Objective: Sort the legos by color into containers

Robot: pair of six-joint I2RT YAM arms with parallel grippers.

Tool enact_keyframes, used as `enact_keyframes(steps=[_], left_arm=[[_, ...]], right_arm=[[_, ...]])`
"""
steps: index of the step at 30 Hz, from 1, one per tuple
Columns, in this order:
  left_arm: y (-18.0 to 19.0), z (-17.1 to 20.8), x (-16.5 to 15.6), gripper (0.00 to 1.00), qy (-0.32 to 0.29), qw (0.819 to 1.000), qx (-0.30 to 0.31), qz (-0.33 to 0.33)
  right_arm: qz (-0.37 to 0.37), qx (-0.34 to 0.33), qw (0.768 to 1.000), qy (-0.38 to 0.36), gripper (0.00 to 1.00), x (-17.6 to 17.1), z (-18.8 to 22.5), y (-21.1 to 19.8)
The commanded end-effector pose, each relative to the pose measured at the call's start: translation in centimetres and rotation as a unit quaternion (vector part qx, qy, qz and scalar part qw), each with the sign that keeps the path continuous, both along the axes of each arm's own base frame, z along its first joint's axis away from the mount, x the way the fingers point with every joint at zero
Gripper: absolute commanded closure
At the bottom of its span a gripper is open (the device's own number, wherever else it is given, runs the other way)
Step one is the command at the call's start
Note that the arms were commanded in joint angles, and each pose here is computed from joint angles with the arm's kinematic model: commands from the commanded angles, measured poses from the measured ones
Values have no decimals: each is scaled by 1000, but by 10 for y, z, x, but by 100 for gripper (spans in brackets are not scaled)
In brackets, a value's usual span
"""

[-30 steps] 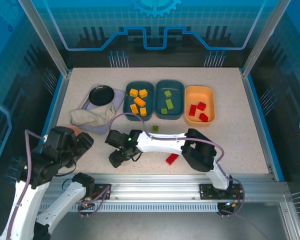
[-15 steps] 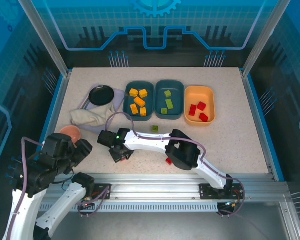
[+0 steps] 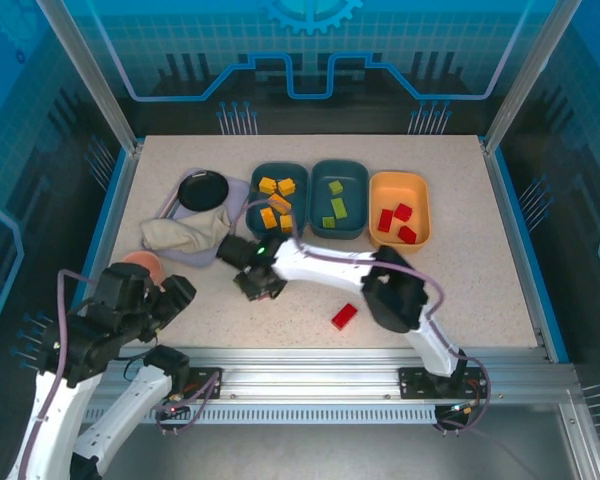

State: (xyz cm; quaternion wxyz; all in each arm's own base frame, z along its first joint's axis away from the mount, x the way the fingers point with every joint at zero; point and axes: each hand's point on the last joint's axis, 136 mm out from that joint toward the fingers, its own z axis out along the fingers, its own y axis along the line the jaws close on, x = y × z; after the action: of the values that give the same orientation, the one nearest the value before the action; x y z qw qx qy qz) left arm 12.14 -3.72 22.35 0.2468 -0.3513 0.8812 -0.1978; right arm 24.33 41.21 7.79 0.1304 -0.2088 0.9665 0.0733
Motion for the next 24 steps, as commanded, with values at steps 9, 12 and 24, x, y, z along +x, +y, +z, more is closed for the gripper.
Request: enact_keyframes(steps=[9,12,24], left_arm=[[-97,-24,103,20,15,984,-149,-96],[-117,-21,133,20,15,982,-142,-120],[-203,-17,204,20,17,973,-124,-195]], right_arm=[[-229,70,969,-59,71,144,84,-223],[-281,78,955,-52,71,178,75,-269],[-408,82,909,11,68,269,10,-358]])
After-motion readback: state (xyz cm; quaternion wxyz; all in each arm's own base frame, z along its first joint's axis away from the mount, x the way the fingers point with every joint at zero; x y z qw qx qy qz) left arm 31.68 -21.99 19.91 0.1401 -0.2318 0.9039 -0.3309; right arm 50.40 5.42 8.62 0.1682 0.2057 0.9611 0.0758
